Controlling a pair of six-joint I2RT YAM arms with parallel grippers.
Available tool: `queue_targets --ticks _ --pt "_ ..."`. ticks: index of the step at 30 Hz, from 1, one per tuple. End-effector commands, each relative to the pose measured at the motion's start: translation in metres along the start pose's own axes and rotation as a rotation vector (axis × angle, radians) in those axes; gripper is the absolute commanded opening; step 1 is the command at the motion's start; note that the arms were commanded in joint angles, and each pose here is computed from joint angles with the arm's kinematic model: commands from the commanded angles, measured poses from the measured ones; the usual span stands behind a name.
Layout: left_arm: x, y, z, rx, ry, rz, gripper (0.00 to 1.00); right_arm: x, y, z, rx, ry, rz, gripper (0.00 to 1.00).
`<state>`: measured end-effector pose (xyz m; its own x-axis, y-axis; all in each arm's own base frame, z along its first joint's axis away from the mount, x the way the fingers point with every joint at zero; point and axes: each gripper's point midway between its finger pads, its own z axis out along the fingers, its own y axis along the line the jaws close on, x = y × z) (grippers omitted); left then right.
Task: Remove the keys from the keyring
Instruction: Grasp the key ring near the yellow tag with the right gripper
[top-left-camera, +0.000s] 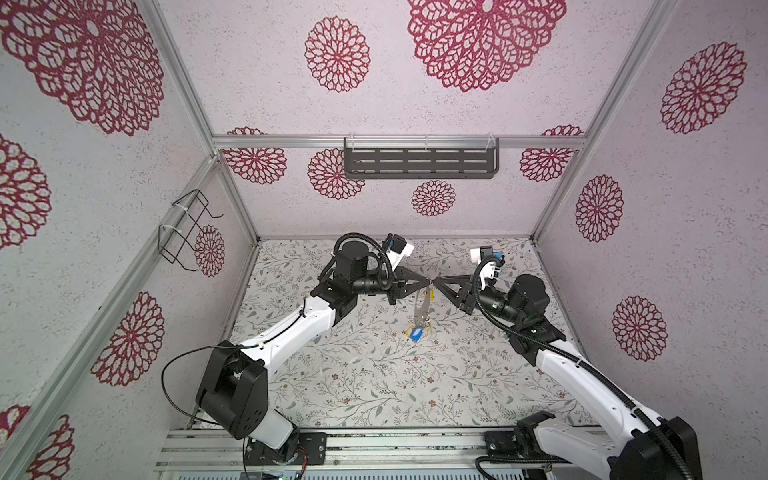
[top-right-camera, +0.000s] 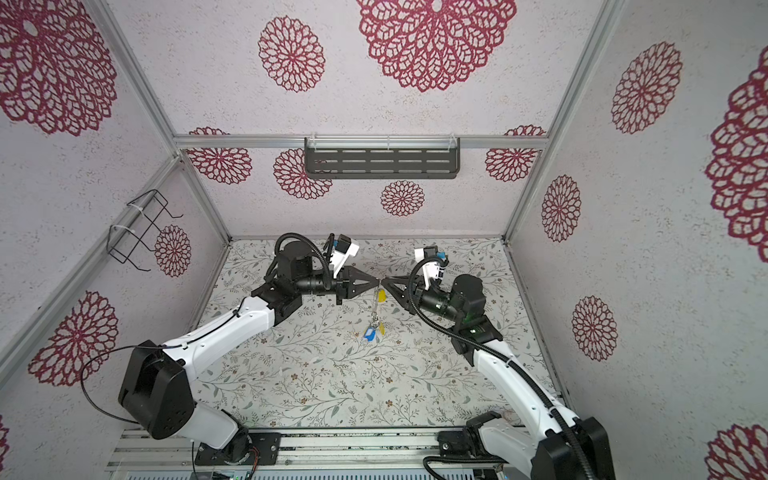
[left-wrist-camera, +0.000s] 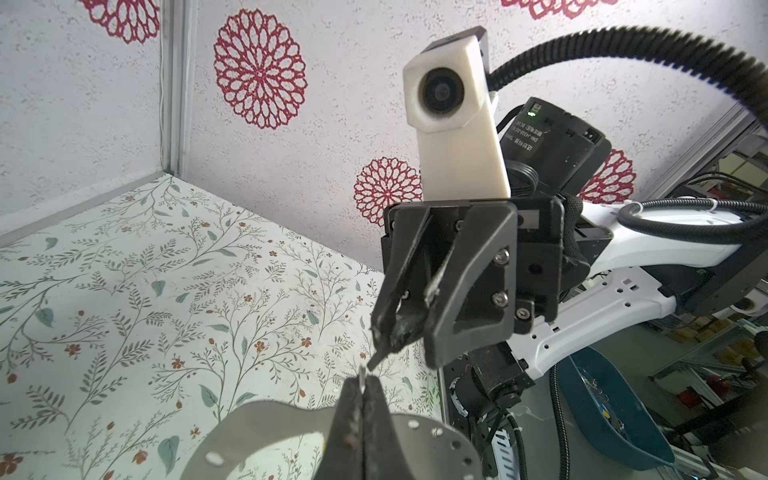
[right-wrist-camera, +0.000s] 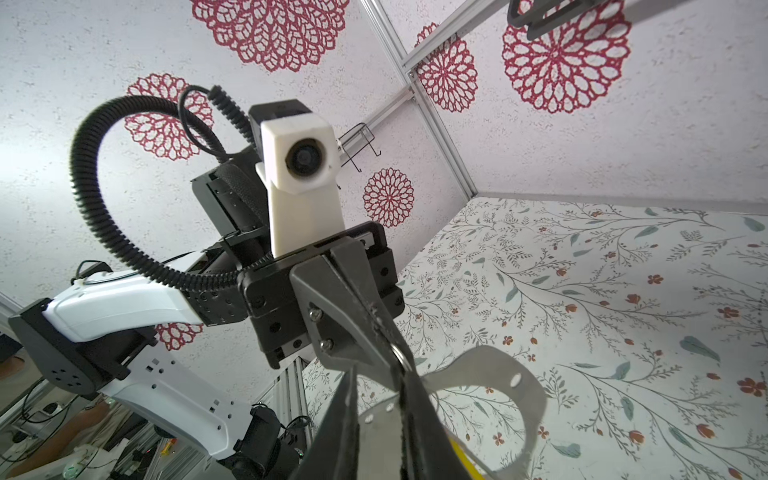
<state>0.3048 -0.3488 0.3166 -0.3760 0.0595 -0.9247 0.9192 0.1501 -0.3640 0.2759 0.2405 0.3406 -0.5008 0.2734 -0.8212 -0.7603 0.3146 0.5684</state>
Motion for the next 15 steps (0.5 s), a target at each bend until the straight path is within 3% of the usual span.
queue_targets --ticks 1,15 --pt "-0.024 -0.016 -0.009 0.029 -0.054 0.064 0.00 -0.010 0.010 -0.001 -0.046 -0.029 -0.018 0.22" --pt "-0.038 -0.025 -0.011 0.067 -0.107 0.050 0.00 -0.019 0.009 0.003 -0.096 -0.060 0.036 0.21"
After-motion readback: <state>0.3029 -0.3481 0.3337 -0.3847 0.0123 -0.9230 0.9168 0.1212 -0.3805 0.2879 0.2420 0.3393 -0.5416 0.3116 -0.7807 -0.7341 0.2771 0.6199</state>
